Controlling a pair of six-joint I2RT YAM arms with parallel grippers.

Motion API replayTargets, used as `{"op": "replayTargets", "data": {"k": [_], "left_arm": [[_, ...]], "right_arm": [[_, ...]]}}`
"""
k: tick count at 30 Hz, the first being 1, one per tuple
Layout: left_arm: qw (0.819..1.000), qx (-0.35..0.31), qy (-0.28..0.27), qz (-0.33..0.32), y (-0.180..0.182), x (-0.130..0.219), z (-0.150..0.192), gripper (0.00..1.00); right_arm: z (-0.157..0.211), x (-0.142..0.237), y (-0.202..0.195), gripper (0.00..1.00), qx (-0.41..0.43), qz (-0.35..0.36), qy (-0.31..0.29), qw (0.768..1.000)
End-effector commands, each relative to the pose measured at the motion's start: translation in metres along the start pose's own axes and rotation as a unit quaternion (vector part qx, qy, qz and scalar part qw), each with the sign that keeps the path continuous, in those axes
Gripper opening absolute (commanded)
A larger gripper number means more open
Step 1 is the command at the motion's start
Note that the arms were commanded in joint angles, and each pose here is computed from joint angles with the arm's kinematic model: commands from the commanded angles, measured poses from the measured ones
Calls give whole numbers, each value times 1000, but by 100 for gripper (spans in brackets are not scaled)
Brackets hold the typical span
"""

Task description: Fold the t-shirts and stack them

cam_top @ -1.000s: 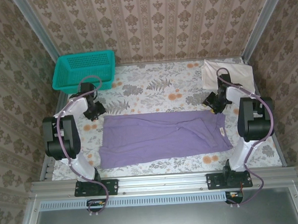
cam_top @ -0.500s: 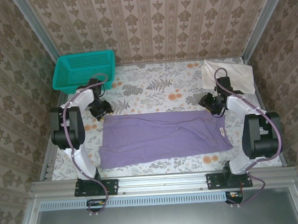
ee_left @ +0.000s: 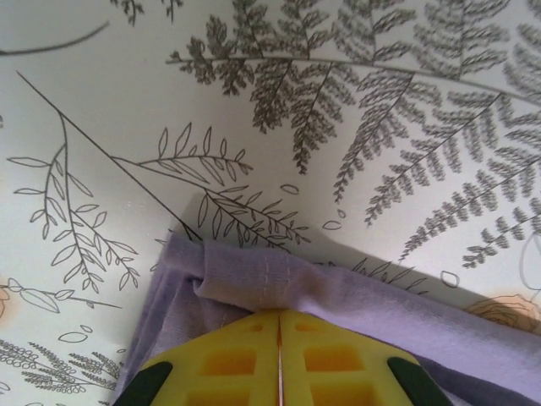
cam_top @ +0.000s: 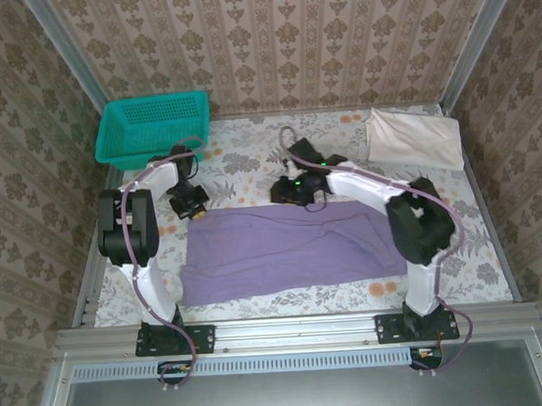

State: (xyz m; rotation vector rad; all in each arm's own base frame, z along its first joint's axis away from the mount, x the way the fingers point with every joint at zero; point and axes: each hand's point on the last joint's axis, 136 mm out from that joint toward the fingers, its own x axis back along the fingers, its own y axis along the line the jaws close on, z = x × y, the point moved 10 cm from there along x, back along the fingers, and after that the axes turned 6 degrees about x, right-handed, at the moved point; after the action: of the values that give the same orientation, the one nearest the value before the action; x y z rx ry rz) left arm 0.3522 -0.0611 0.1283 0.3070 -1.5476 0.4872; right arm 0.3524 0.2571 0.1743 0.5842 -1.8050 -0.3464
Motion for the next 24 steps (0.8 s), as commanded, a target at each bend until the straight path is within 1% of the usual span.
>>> {"op": "replayTargets", "data": {"k": [1, 3, 5, 8, 10, 12, 18, 20, 24], "left_arm": [[999, -29, -21, 13, 1, 14, 8, 8], [999, -33, -28, 13, 3, 17, 11, 10], [999, -37, -35, 15, 6, 19, 14, 16], [998, -39, -44, 14, 9, 22, 16, 20], [998, -37, -46, 11, 12, 24, 15, 26], [998, -34, -51, 10, 14, 26, 14, 29], [998, -32, -57, 7, 20, 31, 9, 34], [998, -30, -58, 10, 21, 32, 7, 36], [998, -27, -56, 15, 21, 32, 8, 41]], "right_arm": [[0, -34, 19, 45, 29, 0, 51, 998], [-1, -47, 30, 45, 46, 14, 68, 997], [-3, -59, 37, 45, 59, 17, 79, 995], [-3, -74, 46, 45, 77, 22, 94, 992], [-2, -81, 49, 44, 85, 32, 105, 990], [-1, -86, 51, 40, 87, 31, 112, 989], [7, -83, 65, 24, 110, 17, 114, 987], [11, -80, 71, 23, 124, 10, 111, 986], [24, -78, 80, 23, 151, -3, 111, 982]]}}
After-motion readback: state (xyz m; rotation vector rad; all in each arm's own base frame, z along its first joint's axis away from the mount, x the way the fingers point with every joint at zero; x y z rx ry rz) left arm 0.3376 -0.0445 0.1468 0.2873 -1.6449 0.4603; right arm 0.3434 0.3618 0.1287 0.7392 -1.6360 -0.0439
